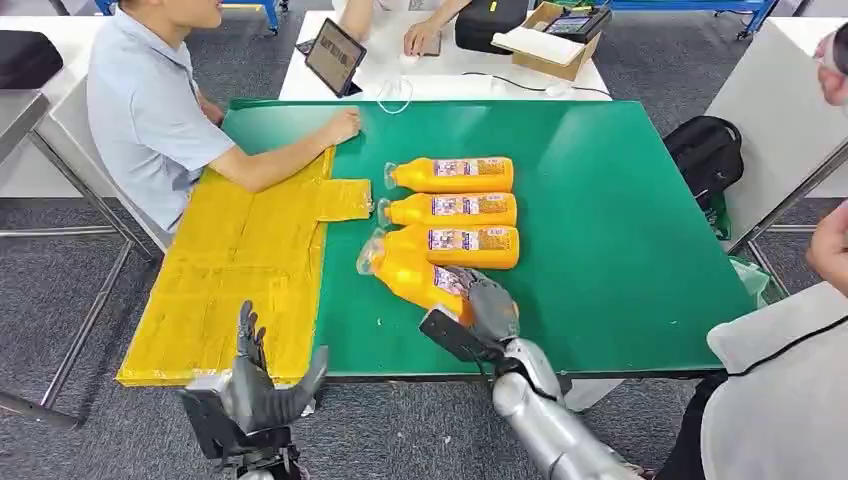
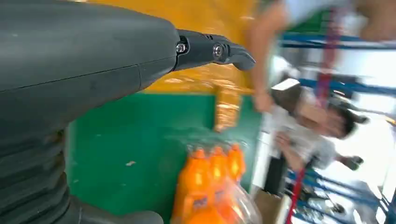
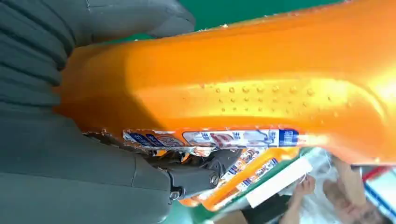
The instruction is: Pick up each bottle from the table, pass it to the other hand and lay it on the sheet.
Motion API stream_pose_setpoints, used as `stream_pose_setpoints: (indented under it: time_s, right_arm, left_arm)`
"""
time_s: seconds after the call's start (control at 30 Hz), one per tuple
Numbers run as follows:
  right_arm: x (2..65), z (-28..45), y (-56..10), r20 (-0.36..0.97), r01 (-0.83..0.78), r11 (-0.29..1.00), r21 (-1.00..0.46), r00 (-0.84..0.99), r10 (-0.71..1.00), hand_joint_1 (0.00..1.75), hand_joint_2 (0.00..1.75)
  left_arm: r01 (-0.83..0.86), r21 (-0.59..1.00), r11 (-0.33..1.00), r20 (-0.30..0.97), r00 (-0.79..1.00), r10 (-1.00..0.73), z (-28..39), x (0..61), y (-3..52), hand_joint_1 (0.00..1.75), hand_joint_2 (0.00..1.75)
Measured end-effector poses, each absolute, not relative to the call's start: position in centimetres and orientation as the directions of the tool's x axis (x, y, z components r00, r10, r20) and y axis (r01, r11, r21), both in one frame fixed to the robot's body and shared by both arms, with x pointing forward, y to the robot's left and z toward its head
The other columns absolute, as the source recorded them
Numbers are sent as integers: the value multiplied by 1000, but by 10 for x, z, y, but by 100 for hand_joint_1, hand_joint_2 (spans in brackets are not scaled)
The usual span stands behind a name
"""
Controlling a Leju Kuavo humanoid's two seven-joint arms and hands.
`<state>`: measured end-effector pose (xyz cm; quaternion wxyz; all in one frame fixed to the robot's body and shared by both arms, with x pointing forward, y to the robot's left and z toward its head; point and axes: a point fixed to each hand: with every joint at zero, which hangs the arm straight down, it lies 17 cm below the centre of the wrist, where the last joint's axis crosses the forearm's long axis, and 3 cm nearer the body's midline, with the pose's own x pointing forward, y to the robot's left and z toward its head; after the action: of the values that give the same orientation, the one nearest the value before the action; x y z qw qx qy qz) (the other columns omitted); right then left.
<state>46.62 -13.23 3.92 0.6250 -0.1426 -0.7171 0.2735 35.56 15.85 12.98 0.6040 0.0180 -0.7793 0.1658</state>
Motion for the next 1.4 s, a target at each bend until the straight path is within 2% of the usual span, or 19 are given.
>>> stream_pose_setpoints:
  time_s: [0.13,0.23,0.53,0.57,0.63,0.67,0.7,0.73,0.93,1.4]
  right_arm:
    - [457,61,-138,869,-63,879,-473,-196,454,173,175]
    - [449,69,-141,880,-36,897,-441,-213,424,166,175]
    - [447,71,-142,884,-26,903,-428,-220,413,166,175]
    - [444,80,-145,896,-4,923,-386,-238,374,159,175]
    - [441,84,-146,903,5,932,-363,-243,353,161,175]
    - [436,90,-147,911,14,943,-332,-254,324,161,175]
    - [433,105,-130,908,-31,950,-311,-305,287,150,175]
    - [432,109,-124,906,-47,950,-309,-319,279,148,175]
    - [412,123,-73,876,-163,923,-347,-408,257,152,175]
    - [386,127,-17,837,-271,869,-415,-488,248,154,175]
  left_arm:
    - [-222,-312,924,943,-189,274,111,359,162,0,175]
    - [-214,-344,914,936,-156,316,105,360,161,0,175]
    - [-198,-365,910,930,-132,344,101,361,158,0,175]
    - [-148,-404,903,915,-86,395,94,360,147,0,175]
    - [-101,-421,902,907,-64,416,92,359,136,0,175]
    - [-12,-392,920,917,-85,389,98,352,119,0,175]
    - [67,-298,952,937,-170,305,117,347,101,0,175]
    - [76,-295,953,936,-176,304,119,348,99,0,175]
    - [130,-293,947,929,-197,314,133,355,88,0,175]
    - [201,-323,925,914,-189,360,140,354,76,0,175]
